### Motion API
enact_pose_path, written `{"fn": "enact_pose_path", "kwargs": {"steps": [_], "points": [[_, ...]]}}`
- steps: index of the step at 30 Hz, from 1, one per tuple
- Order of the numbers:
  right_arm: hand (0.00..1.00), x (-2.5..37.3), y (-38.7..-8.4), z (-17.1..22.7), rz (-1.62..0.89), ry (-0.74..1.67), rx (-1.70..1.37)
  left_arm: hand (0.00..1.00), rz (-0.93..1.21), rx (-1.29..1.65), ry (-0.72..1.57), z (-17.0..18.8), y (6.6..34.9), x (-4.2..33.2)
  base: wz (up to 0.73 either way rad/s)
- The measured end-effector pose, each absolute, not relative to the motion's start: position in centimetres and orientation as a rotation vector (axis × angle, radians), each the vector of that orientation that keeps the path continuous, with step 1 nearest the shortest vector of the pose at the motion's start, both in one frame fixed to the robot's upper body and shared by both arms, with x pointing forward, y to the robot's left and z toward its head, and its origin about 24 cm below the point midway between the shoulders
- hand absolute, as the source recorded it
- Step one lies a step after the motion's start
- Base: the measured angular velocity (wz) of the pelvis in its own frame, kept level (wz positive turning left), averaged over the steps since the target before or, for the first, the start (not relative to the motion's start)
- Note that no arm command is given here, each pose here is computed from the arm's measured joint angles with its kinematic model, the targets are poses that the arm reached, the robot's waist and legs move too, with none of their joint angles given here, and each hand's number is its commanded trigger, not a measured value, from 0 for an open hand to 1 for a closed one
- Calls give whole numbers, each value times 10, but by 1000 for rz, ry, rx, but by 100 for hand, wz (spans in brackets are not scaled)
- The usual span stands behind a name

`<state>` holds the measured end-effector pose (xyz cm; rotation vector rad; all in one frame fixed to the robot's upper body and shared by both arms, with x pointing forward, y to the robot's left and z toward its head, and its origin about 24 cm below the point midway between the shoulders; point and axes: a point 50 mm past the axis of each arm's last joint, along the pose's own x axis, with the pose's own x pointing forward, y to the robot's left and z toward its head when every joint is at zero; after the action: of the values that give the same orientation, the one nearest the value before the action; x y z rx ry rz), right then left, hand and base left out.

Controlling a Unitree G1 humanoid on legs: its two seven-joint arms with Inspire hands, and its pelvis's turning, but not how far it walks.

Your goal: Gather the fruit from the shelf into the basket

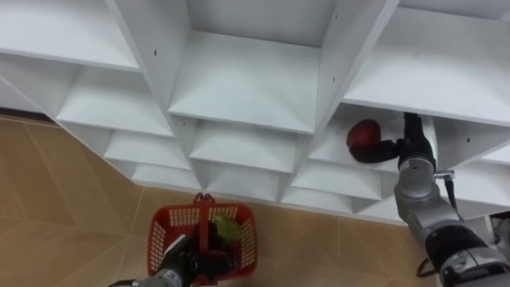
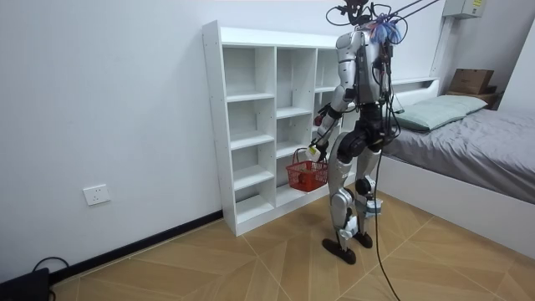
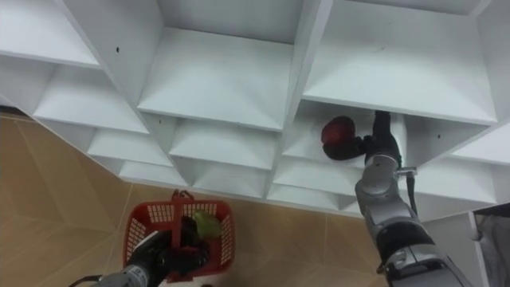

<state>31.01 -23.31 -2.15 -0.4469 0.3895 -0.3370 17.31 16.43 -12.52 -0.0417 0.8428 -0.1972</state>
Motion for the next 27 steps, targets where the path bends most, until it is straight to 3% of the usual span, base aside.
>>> {"fn": "enact_pose_path", "kwargs": {"steps": [21, 22, 23, 27], "points": [[0, 312, -236, -23, -302, 428, -524, 100, -205, -40, 848, -125, 163, 176, 0], [76, 312, -236, -23, -302, 429, -526, 100, -205, -40, 848, -125, 163, 177, 0], [100, 314, -235, -22, -297, 428, -532, 100, -205, -40, 846, -125, 163, 177, 0], [100, 317, -235, -18, -290, 414, -552, 100, -206, -39, 841, -124, 163, 179, 0]]}}
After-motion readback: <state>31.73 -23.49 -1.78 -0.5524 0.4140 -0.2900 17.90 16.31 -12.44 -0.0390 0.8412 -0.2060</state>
